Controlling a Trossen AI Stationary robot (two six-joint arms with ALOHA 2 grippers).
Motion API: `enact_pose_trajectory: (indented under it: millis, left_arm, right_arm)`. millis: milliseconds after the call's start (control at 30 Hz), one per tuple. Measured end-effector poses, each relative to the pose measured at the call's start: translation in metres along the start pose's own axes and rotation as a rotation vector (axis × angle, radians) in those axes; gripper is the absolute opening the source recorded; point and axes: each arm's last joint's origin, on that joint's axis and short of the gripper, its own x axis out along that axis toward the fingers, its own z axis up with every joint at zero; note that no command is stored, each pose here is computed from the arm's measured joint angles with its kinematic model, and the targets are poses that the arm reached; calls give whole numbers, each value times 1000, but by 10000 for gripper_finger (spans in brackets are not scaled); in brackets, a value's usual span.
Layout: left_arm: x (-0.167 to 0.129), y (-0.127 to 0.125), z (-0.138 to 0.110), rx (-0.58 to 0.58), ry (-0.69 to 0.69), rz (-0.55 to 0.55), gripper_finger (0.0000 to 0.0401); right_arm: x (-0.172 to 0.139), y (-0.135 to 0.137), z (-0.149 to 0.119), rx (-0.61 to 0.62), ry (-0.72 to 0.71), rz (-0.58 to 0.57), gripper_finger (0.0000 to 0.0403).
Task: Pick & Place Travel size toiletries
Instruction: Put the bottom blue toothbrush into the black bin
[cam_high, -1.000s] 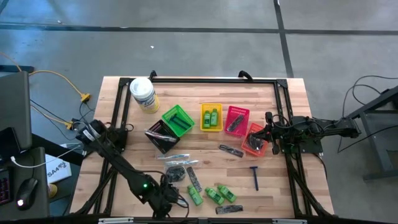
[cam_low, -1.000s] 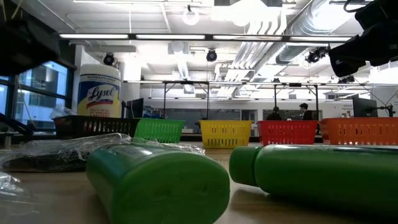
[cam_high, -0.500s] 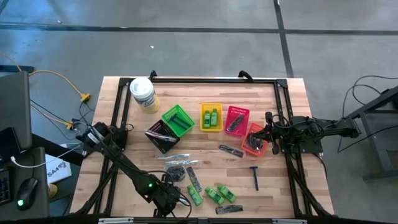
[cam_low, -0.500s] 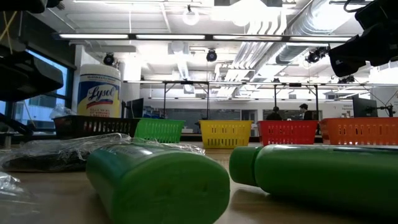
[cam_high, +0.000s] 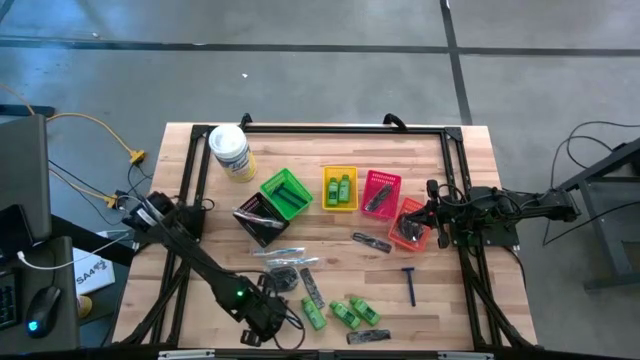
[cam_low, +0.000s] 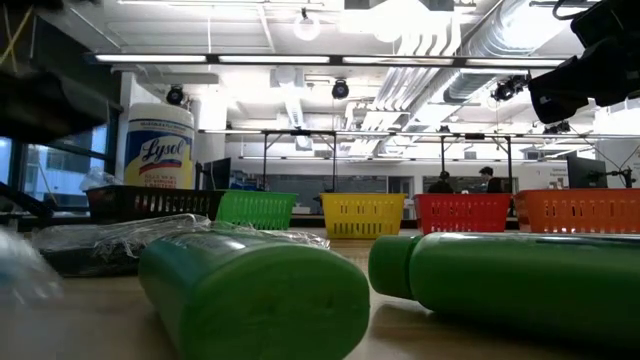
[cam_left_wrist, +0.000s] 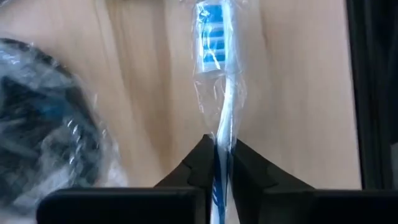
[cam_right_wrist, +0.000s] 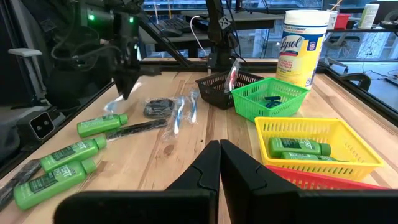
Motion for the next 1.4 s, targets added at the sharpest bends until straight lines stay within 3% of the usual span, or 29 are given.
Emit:
enact_pose_trajectory:
  millis: [133, 367, 500, 633, 1000, 1233, 1400]
  left_arm:
    - [-33, 3, -2, 51, -68, 80, 13]
    - [-119, 14, -6, 215, -355, 195, 16]
    - [-157, 36, -22, 238, -498, 239, 16]
    - [-176, 64, -53, 185, -613, 240, 16]
    - [-162, 127, -152, 5, -944, 212, 15]
    - [-147, 142, -177, -34, -1039, 192, 15]
    - [-125, 148, -186, -37, -1017, 262, 15]
  right_arm:
    - [0, 0, 0, 0, 0, 0, 3]
    - [0, 0, 0, 0, 0, 1, 3]
    - [0, 0, 0, 0, 1, 1, 3]
    - [0, 0, 0, 0, 3, 1, 3]
    - [0, 0, -1, 0, 6, 0, 3]
    - [0, 0, -1, 0, 6, 0, 3]
    - [0, 0, -1, 0, 6, 0, 3]
